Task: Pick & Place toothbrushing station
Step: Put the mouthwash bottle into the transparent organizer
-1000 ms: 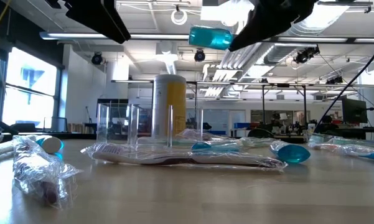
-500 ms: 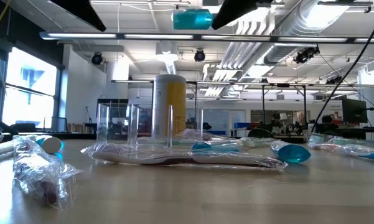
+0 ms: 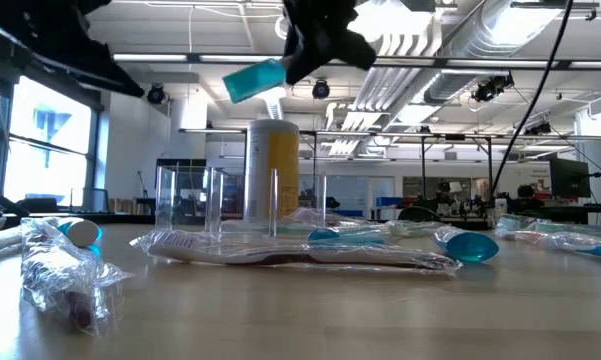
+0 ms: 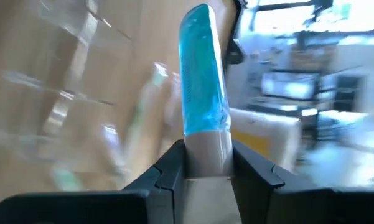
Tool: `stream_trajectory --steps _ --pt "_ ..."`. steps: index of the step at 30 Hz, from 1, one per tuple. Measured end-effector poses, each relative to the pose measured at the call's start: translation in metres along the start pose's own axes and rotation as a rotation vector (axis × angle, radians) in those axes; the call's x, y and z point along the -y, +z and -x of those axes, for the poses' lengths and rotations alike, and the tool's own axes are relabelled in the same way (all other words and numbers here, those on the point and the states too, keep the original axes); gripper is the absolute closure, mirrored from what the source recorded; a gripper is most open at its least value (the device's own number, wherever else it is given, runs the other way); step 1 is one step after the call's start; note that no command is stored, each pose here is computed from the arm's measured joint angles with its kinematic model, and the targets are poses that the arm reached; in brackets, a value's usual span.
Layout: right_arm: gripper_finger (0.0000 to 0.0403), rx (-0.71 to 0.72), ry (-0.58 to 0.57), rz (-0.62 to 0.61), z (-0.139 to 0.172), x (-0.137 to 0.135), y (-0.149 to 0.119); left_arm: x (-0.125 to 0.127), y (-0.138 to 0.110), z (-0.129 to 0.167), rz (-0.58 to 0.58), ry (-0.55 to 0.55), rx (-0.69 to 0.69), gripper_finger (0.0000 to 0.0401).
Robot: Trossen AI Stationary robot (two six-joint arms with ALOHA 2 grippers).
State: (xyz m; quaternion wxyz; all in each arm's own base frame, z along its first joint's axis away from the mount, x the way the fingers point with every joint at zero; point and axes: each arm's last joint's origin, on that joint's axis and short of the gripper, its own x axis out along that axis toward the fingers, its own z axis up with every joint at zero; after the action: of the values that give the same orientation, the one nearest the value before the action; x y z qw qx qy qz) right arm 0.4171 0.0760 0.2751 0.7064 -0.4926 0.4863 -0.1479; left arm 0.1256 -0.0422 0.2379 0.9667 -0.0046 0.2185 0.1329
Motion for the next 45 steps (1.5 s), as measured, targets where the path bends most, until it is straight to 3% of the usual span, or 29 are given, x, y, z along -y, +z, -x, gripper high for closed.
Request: stream_trajectory --steps 5,13,24,30,38,45 --pt "0.0314 -0.133 -0.111 0.323 -0.023 -0.018 0.01 0.001 -0.015 -0.007 -0.028 -0.027 -0.002 0.0103" --pt "0.0314 -0.227 -0.165 0.606 -0.048 -0.044 0.025 0.001 -0.02 -0.009 -0.047 -0.024 -0.013 0.0103" --pt "0.0314 -0.179 -0.18 0.661 -0.031 -0.062 0.038 0.002 -0.017 -0.009 -0.057 -0.031 0.008 0.0103" --pt "0.0314 -0.1 -0.12 0.675 -0.027 -0.068 0.04 0.003 -0.016 -0.009 -0.062 -0.05 0.013 0.0103" --pt "0.0314 -0.127 -0.104 0.666 -0.039 -0.06 0.034 0.004 -0.026 -0.014 -0.051 -0.061 0.019 0.0103" --pt "0.0314 -0.185 -0.058 0.728 -0.039 -0.065 0.024 0.005 -0.026 -0.014 -0.061 -0.074 0.015 0.0103"
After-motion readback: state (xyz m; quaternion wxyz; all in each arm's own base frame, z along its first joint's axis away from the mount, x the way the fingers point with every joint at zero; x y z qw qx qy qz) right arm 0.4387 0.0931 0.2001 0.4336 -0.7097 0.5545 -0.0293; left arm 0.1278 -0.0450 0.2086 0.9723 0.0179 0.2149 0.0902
